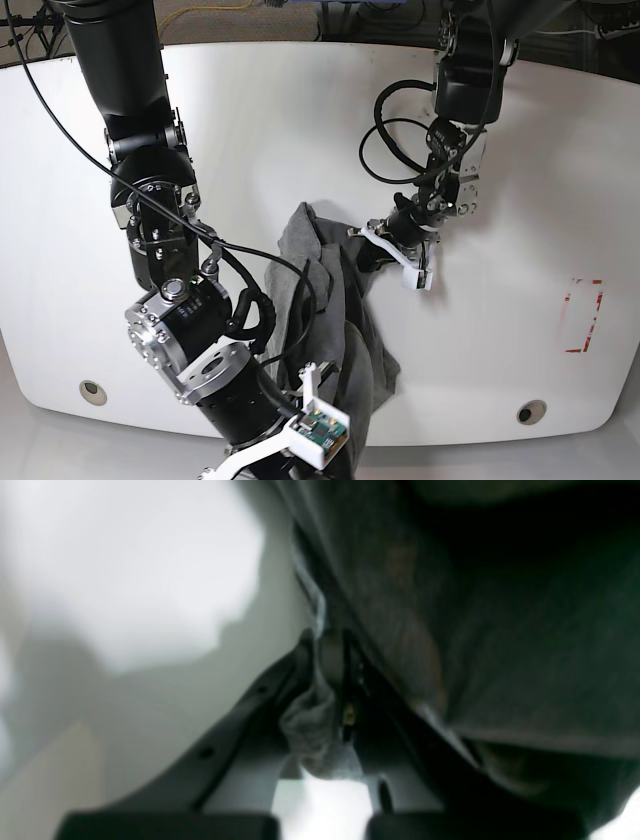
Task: Fold the T-shirt properly
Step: 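Lower the left gripper onto the shirt and grasp another edge, then lift the shirt with both grippers, spreading them apart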
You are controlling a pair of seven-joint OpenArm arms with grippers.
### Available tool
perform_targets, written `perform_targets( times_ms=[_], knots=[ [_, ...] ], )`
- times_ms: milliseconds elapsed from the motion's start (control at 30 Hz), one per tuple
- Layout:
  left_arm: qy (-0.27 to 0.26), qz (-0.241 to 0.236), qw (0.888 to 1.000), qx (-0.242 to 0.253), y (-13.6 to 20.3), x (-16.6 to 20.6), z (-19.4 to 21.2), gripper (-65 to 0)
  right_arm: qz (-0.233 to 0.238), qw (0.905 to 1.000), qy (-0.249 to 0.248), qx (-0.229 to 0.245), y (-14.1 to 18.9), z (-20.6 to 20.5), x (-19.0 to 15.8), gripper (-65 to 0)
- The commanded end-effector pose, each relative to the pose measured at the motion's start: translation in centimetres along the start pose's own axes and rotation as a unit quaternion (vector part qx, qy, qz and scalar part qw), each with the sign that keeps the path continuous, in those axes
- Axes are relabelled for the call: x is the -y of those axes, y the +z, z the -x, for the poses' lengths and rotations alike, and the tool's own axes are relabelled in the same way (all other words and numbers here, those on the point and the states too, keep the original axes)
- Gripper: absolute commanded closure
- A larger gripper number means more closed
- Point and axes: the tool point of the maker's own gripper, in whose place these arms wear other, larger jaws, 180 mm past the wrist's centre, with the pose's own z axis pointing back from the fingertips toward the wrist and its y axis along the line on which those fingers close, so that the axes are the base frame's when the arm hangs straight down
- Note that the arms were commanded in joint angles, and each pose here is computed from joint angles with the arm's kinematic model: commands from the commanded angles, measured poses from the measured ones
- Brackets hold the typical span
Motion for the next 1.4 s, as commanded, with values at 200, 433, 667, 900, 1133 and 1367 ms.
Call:
perform_targets(
  times_ms=[200, 433, 667, 900, 1133, 1367],
  knots=[
    [-0.075, -0.060, 0.995, 0.004, 4.9, -4.3, -2.7, 0.0, 0.066, 0.9975, -0.023, -0.010, 0.4, 1.5, 5.4, 0.0],
    [-0.118, -0.100, 0.987, 0.035, 8.8, -7.6, -5.3, 0.0, 0.099, 0.9933, -0.031, -0.050, 1.5, 4.8, 8.3, 0.0],
    [-0.128, -0.154, 0.977, 0.072, 13.8, -10.1, -10.2, 0.0, 0.109, 0.9896, -0.037, -0.087, 2.0, 7.8, 9.6, 0.0],
    [-0.153, -0.194, 0.961, 0.122, 19.0, -9.3, -15.7, 0.0, 0.122, 0.9836, -0.056, -0.120, 2.4, 10.7, 11.3, 0.0],
    [-0.201, -0.222, 0.933, 0.200, 24.1, -6.2, -24.0, 0.0, 0.126, 0.9788, -0.066, -0.147, 1.4, 12.7, 13.4, 0.0],
    [-0.236, -0.241, 0.898, 0.283, 28.8, -3.4, -32.6, 0.0, 0.134, 0.9734, -0.079, -0.168, 0.1, 13.9, 16.8, 0.0]
  ],
)
